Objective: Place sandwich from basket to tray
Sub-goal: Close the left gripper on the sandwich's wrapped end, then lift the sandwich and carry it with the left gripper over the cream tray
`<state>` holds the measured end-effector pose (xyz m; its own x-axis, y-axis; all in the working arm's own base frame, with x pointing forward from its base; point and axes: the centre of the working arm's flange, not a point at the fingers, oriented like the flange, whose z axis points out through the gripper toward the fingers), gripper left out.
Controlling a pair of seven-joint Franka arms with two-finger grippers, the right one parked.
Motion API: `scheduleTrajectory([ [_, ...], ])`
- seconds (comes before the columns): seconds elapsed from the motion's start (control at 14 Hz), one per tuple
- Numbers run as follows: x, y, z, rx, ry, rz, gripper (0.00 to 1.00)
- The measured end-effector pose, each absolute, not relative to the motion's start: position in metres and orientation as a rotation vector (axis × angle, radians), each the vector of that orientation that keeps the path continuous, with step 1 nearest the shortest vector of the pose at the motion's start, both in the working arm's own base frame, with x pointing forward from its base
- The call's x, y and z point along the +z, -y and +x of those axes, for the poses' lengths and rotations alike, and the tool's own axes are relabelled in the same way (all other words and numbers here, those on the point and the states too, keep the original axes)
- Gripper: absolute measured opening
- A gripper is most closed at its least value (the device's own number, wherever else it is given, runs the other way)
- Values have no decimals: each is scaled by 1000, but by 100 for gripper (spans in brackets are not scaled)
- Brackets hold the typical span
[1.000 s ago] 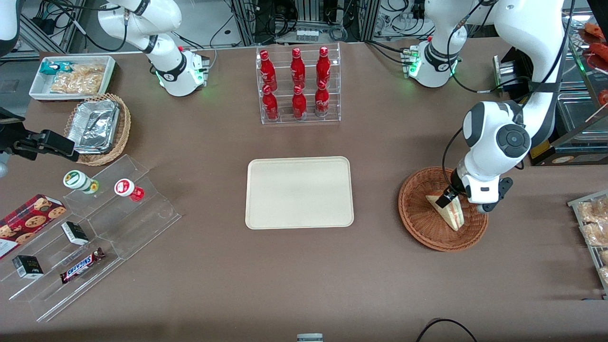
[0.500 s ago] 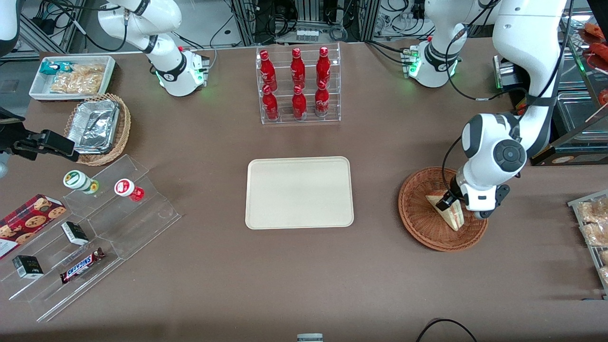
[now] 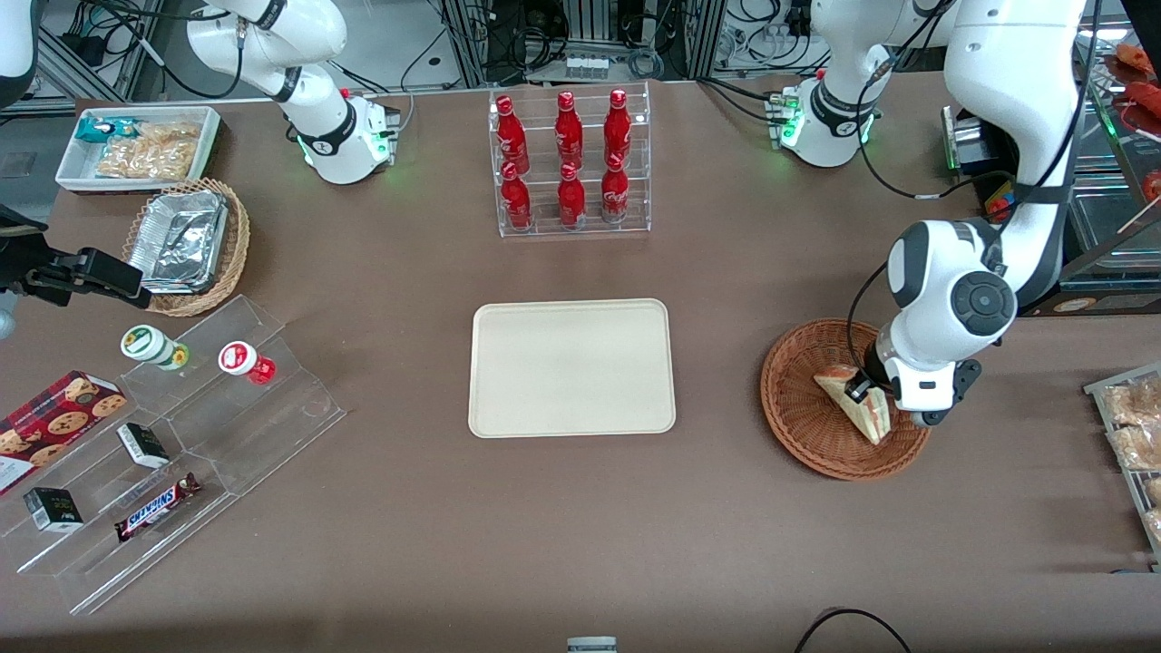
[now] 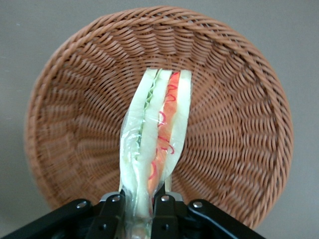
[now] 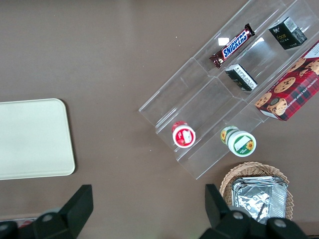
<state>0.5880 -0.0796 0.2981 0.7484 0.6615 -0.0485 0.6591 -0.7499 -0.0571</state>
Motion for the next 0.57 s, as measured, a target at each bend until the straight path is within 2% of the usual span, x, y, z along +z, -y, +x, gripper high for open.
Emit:
scheduleTrajectory([
  [0.14,329,94,592,189,945,-2929,19],
  [0.29,351,125,592,244,758,-2965,14],
  [0.57,368,210,594,268,331,-3036,14],
])
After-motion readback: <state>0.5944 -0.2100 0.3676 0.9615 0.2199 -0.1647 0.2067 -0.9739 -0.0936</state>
